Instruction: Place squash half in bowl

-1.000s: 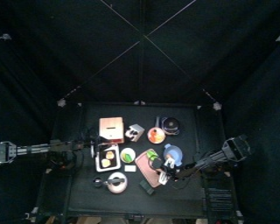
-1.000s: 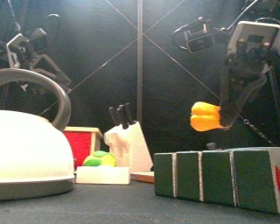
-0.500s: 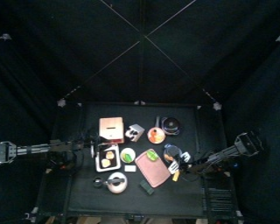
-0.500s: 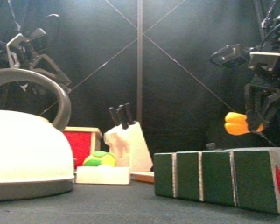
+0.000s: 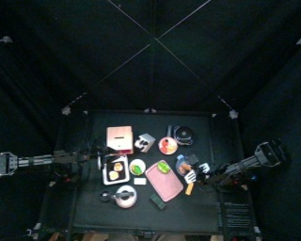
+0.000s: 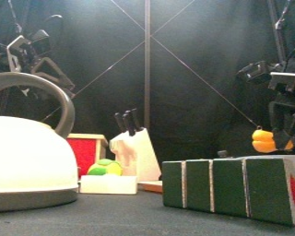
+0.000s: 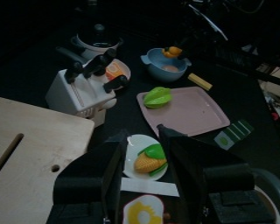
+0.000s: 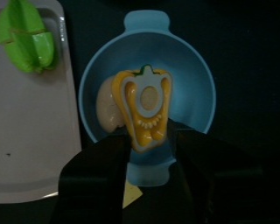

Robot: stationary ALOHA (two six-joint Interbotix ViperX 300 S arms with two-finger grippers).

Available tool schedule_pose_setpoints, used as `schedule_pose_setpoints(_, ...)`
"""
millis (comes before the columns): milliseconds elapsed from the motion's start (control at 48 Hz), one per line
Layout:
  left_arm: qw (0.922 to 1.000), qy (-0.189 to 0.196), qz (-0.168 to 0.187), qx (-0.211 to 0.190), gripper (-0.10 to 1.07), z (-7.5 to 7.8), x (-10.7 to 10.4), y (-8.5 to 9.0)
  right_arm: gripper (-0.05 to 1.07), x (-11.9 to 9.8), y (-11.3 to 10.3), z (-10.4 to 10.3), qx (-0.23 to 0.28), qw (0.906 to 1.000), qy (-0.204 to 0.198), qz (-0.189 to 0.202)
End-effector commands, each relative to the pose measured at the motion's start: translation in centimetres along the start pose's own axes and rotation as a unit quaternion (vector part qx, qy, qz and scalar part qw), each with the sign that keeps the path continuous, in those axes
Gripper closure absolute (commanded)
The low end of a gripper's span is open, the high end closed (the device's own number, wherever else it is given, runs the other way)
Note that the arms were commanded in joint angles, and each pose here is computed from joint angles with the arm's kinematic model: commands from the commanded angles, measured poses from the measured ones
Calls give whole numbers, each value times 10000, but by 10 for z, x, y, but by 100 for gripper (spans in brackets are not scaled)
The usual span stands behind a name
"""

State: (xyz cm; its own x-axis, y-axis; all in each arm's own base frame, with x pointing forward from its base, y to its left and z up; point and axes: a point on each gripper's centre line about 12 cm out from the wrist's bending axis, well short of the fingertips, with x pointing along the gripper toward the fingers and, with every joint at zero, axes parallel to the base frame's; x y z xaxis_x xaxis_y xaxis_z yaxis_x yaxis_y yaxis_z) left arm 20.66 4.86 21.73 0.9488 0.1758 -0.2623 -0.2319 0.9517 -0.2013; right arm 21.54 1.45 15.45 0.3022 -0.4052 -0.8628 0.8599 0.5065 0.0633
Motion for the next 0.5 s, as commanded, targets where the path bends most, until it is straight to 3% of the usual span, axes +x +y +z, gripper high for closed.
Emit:
schedule_pose_setpoints(0, 10000, -79, -24, -1, 22, 6, 1, -1, 26, 0, 0, 2, 75, 10000, 2, -17)
schedule_pose_setpoints(208, 10000, -80, -18, 4, 22, 6, 1, -1, 18, 2, -2, 0, 62, 10000, 28, -65)
schedule_pose_setpoints(479, 10000, -79, -24, -1, 22, 6, 1, -1, 17, 3, -1, 0, 46, 10000, 32, -74)
